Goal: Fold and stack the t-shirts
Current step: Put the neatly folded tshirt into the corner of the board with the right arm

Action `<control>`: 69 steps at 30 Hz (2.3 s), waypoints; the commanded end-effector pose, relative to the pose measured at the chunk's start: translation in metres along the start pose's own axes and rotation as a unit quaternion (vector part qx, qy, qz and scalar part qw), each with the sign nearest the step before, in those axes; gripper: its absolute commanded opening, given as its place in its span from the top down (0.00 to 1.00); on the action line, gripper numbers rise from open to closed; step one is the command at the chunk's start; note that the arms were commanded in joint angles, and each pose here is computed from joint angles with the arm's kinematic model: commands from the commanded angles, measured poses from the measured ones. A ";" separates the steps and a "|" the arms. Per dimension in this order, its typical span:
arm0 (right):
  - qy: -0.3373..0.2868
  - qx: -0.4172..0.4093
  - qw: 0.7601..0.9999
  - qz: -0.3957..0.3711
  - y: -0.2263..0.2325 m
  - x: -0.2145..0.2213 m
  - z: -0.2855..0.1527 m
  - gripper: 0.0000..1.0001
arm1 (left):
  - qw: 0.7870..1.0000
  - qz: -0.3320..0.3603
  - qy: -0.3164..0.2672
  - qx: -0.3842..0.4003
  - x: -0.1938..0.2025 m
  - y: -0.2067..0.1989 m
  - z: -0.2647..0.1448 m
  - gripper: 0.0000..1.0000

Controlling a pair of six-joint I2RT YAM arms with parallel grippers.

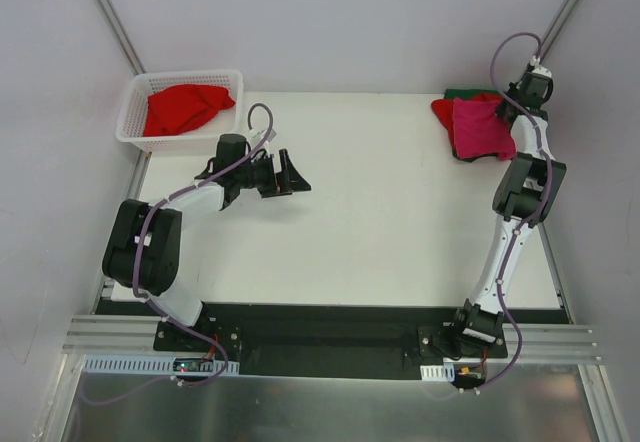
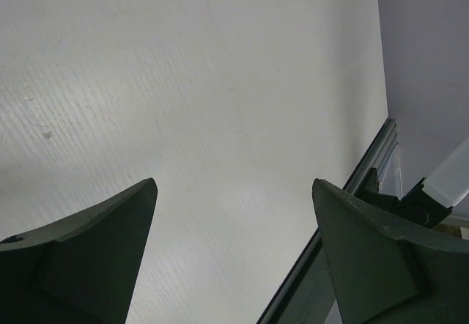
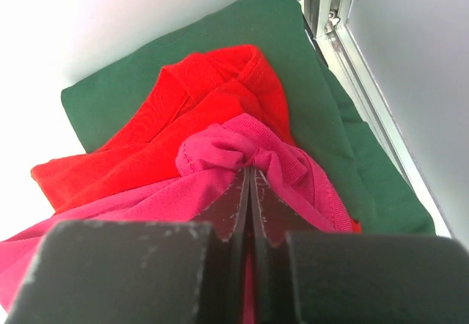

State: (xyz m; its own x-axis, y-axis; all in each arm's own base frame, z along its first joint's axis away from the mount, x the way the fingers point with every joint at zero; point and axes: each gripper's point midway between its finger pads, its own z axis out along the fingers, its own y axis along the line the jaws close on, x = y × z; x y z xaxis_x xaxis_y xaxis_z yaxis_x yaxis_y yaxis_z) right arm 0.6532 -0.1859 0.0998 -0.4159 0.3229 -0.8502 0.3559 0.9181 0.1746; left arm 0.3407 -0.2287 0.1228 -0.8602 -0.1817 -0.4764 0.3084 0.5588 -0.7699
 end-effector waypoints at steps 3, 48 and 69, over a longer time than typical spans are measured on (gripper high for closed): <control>-0.049 -0.018 0.999 0.010 0.016 -0.047 -0.023 0.99 | 0.999 0.032 -0.025 0.011 -0.020 -0.011 -0.005 0.12; 0.114 -0.238 0.964 0.011 0.152 0.082 -0.459 0.04 | 0.978 0.060 -0.111 -0.164 -0.010 -0.050 -0.126 0.01; 0.110 -0.250 0.959 -0.081 0.164 0.163 -0.466 0.04 | 0.951 0.060 -0.157 -0.260 0.012 -0.014 -0.160 0.01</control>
State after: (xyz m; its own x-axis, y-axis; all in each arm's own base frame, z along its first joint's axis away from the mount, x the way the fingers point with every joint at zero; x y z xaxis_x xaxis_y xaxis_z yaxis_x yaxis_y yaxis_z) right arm 0.2436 0.1303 0.2354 -0.6390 0.1892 -0.7455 -0.1706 0.9103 0.3773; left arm 0.2579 -0.1306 0.1983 -0.6892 -0.2586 -0.6769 0.1571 0.8586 -0.4880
